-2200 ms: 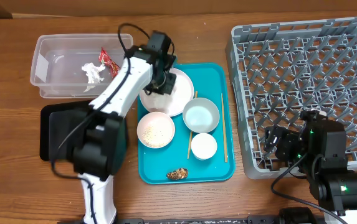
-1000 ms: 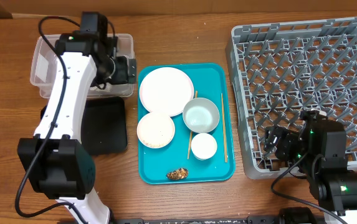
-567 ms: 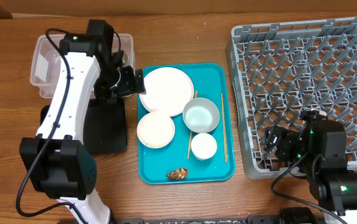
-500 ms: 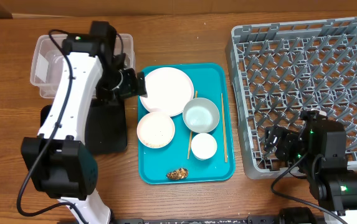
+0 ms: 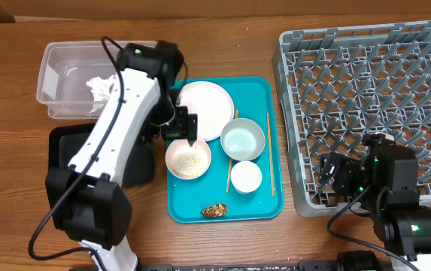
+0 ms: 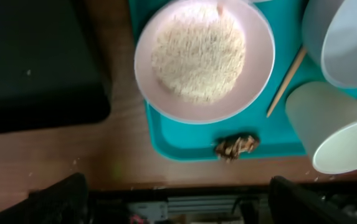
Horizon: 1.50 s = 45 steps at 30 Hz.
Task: Sort waste into correct bins and load items into the dishwasher
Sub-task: 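Reach the left gripper to the white cup and grasp it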
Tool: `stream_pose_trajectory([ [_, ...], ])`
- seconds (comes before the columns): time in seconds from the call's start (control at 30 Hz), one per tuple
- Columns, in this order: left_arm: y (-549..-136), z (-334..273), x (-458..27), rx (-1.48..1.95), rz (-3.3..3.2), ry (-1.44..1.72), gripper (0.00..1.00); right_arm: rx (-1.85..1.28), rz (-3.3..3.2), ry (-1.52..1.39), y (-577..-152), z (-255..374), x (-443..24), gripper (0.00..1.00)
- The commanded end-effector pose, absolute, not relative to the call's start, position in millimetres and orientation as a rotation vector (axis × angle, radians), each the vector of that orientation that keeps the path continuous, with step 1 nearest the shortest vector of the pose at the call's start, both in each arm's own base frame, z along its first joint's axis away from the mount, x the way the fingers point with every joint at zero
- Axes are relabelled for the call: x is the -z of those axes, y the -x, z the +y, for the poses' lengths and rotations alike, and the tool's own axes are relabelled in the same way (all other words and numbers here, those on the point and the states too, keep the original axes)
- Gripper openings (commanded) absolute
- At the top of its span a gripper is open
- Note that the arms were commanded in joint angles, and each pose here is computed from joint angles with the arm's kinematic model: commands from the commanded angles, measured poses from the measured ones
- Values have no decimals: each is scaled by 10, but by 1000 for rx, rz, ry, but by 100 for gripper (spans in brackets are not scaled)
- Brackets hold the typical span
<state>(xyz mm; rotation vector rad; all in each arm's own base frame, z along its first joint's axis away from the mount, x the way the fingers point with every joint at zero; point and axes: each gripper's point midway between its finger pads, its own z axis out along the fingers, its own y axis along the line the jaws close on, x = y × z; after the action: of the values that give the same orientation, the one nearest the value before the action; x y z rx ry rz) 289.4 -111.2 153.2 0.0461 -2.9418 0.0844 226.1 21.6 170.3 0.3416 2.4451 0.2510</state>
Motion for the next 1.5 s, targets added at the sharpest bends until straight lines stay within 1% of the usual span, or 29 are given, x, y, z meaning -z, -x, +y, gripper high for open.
stream_pose_trajectory([
  [0.0,-2701,-1123,-1824,40,-3029,1,95,-251,2408,-345,-2294,203,-1831,100],
  [0.13,-2572,-1308,-1972,87,-3143,166,96,-250,2410,-345,-2290,203,-1828,100],
  [0.3,-2561,-1704,-1975,-9,-3265,377,100,-250,2410,-345,-2291,203,-1829,100],
  [0.5,-2557,-2202,-1659,-280,-3219,587,100,-250,2410,-345,-2291,203,-1829,100],
  [0.63,-2599,-2248,-1387,-263,-3190,580,99,-250,2410,-345,-2291,203,-1829,100],
  [0.83,-2586,-2360,-1035,-278,-3100,568,81,-250,2410,-345,-2291,203,-1829,100],
  [0.87,-2571,-2376,-983,-281,-3080,564,80,-250,2410,-345,-2291,203,-1829,100],
  [0.93,-2538,-2398,-850,-275,-3033,550,70,-250,2410,-345,-2290,203,-1828,100],
  [1.0,-2507,-2410,-736,-267,-2994,537,54,-250,2410,-346,-2290,203,-1828,100],
  [1.03,-2490,-2420,-695,-270,-2976,533,43,-250,2410,-345,-2290,203,-1828,100],
  [1.07,-2476,-2426,-654,-271,-2961,526,28,-250,2410,-345,-2290,203,-1828,100],
  [1.1,-2465,-2437,-635,-277,-2951,523,8,-250,2410,-345,-2290,203,-1828,100],
  [1.13,-2455,-2451,-636,-290,-2944,522,4,-250,2410,-345,-2290,203,-1828,100],
  [1.37,-2491,-2473,-679,-306,-2956,523,4,-250,2410,-345,-2290,203,-1828,100],
  [1.47,-2432,-2484,-742,-335,-2919,525,4,-250,2410,-345,-2290,203,-1828,100],
])
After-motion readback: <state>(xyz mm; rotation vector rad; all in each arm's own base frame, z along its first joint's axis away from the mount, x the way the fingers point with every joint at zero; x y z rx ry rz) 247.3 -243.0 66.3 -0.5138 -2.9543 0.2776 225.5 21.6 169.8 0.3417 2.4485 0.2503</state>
